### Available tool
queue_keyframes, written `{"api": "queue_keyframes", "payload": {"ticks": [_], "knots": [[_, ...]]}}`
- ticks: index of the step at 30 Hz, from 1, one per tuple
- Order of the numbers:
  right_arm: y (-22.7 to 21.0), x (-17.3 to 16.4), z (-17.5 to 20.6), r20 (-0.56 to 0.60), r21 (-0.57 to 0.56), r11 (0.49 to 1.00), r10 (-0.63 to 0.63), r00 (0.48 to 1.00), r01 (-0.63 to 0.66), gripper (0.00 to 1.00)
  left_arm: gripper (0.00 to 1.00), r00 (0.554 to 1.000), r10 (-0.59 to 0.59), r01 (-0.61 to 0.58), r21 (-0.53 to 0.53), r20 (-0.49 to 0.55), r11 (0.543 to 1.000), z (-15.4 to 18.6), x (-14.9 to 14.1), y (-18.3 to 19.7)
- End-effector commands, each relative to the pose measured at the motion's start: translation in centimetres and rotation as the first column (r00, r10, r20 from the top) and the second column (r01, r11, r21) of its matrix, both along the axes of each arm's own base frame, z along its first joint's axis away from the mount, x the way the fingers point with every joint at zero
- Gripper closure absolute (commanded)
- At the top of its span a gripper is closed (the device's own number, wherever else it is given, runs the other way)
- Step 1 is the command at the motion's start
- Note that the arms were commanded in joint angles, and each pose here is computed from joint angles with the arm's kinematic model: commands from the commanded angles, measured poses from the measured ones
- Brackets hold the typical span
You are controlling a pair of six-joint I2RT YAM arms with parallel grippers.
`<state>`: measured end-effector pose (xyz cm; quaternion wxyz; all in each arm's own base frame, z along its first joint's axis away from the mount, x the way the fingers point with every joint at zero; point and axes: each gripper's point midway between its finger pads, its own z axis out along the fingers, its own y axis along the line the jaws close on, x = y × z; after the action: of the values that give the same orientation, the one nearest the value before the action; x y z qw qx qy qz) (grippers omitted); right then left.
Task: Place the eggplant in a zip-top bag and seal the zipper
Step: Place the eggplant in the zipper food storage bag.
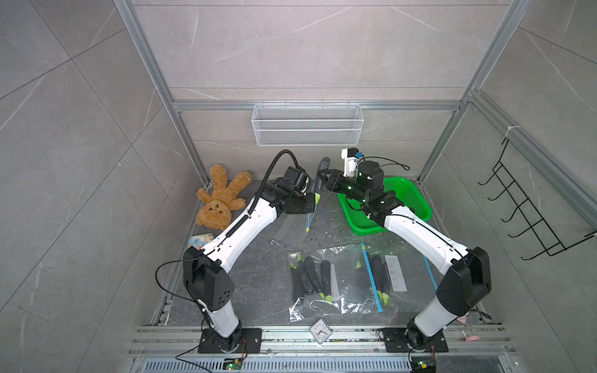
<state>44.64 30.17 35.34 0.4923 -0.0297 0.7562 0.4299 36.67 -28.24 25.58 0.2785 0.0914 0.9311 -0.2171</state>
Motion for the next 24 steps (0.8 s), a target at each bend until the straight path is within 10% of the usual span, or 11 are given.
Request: {"api": "queue_keyframes", "payload": {"ticks": [1,24], "knots": [[0.4,1.0,1.3,0.042,0.028,0.999,-0.036,0.998,0.035,0.78,1.00,0.999,0.007,-0.004,-0.056,0.053,0.998,2.9,-0.6,0.4],[0.4,-1.5,-3.7,0.072,-0.033,0.983,-0.176,0.982,0.179,0.77,1.00,0.996,0.047,-0.043,-0.052,0.080,0.998,3.3,-0.1,1.1]]}}
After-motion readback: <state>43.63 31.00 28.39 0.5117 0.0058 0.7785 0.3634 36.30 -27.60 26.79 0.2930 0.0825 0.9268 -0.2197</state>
